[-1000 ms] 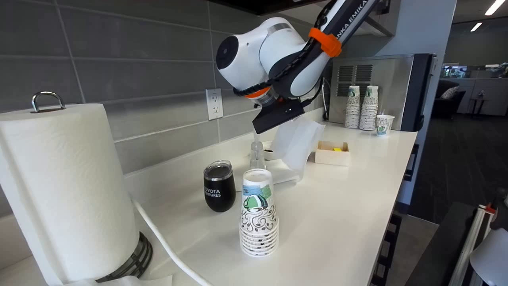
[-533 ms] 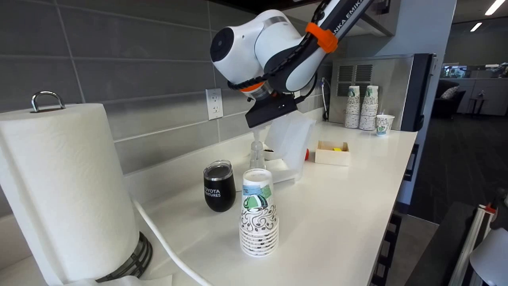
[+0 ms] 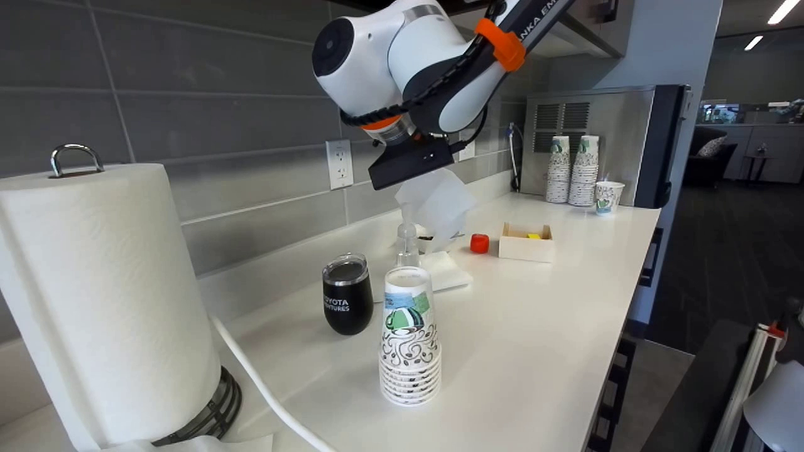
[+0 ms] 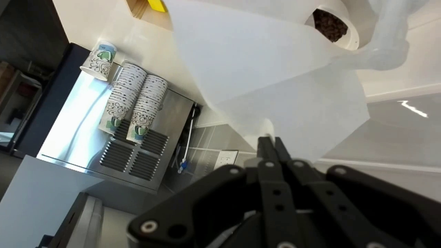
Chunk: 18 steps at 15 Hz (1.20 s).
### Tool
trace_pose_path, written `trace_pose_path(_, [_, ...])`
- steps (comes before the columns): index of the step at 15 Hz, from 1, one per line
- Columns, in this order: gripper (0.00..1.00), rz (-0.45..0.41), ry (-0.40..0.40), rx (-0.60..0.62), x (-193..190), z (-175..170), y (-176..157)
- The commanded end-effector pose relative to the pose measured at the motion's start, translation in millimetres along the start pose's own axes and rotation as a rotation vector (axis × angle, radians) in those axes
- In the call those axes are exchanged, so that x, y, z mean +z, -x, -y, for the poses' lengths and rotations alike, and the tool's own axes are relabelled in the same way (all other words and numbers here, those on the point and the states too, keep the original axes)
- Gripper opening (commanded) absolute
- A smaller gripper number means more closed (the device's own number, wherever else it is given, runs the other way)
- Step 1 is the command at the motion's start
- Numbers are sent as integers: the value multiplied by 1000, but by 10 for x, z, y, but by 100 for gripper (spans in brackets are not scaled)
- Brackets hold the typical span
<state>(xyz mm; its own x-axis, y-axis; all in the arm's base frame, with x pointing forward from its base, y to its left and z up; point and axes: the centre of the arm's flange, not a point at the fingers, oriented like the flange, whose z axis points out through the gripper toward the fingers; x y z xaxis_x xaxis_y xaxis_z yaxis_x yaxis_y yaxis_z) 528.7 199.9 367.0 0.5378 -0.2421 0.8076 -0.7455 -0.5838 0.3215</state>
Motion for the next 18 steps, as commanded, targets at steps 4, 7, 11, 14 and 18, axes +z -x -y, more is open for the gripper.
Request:
trace_pose_path(4, [0,-23,-38,9,-147,121,43])
trace_pose_path(7, [0,-12,-70,-20,-323,107,145])
trace_pose_path(11, [0,-22,-95,-35,-583,-13,203])
trace_pose_path(14, [0,-17,-139,-31,-776,-131,188])
trace_pose_path(18, [0,1,-228,-60,-1059,-214,286])
